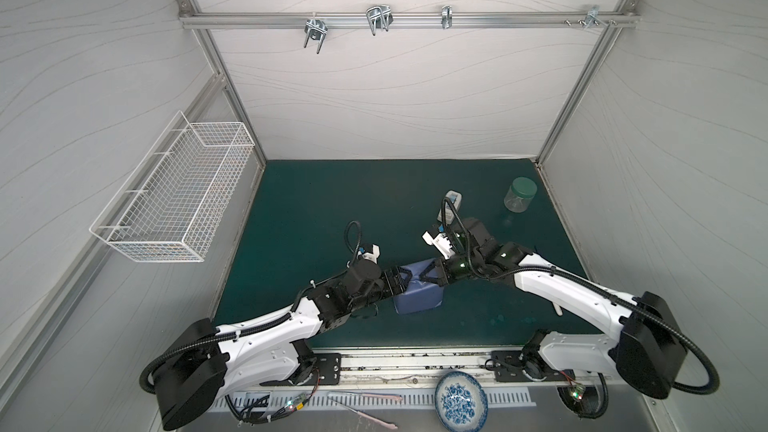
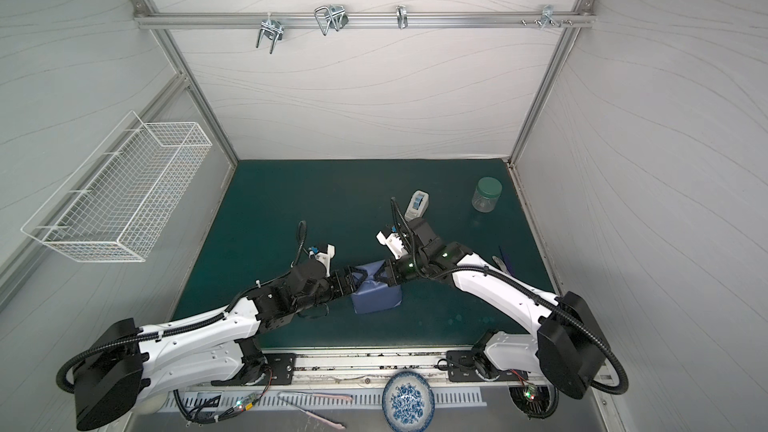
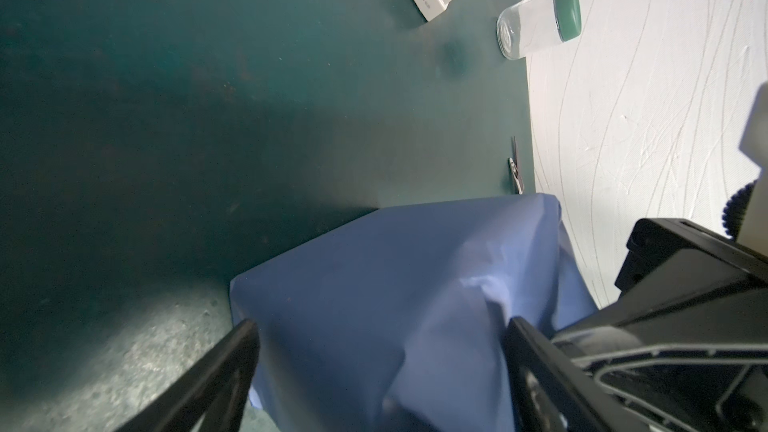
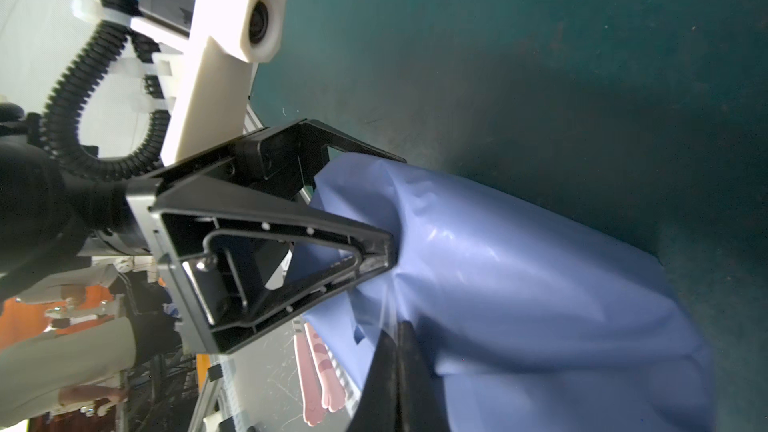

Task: Wrap the gift box in paper
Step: 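Carry the tape strip to the folded paper end with the right gripper, then press the tape onto the folded paper with the right gripper while the left holds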

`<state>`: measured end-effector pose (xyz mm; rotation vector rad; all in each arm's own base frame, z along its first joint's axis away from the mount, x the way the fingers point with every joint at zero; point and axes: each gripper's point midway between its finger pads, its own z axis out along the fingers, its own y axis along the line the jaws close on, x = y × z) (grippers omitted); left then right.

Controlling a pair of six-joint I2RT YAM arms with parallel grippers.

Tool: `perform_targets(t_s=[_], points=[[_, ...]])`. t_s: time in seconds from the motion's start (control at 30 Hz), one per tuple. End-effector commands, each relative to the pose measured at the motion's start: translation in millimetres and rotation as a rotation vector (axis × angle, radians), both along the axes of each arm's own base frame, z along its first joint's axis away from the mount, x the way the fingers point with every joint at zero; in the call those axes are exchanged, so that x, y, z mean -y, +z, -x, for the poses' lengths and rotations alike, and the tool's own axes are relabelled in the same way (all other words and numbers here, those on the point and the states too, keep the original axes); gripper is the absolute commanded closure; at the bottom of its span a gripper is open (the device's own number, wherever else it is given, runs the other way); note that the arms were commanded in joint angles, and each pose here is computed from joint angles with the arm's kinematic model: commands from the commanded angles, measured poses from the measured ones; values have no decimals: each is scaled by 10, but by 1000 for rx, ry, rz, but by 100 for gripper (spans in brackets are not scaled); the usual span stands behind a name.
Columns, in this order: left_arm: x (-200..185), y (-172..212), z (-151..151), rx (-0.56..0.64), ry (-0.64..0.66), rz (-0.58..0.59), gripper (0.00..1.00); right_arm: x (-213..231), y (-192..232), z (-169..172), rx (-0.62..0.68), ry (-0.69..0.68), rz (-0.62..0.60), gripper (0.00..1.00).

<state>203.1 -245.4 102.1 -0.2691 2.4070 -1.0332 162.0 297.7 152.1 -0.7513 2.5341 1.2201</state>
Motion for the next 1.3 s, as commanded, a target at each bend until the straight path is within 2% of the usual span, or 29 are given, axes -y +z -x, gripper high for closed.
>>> perform_targets(t_s=[0.0, 0.4, 0.6, 0.8, 1.27], points=[[-291, -455, 179, -109, 3, -179, 7, 45, -123, -8, 49, 18, 73, 100], [-290, -461, 188, -114, 5, -170, 7, 142, -301, 16, 230, 72, 177, 100], [-290, -465, 189, -117, 6, -170, 7, 166, -375, 24, 269, 94, 213, 91], [-286, -470, 192, -119, 4, -170, 7, 155, -280, -2, 319, 102, 198, 82], [-273, -479, 196, -122, -5, -174, 7, 74, -100, -110, 378, 107, 185, 67]])
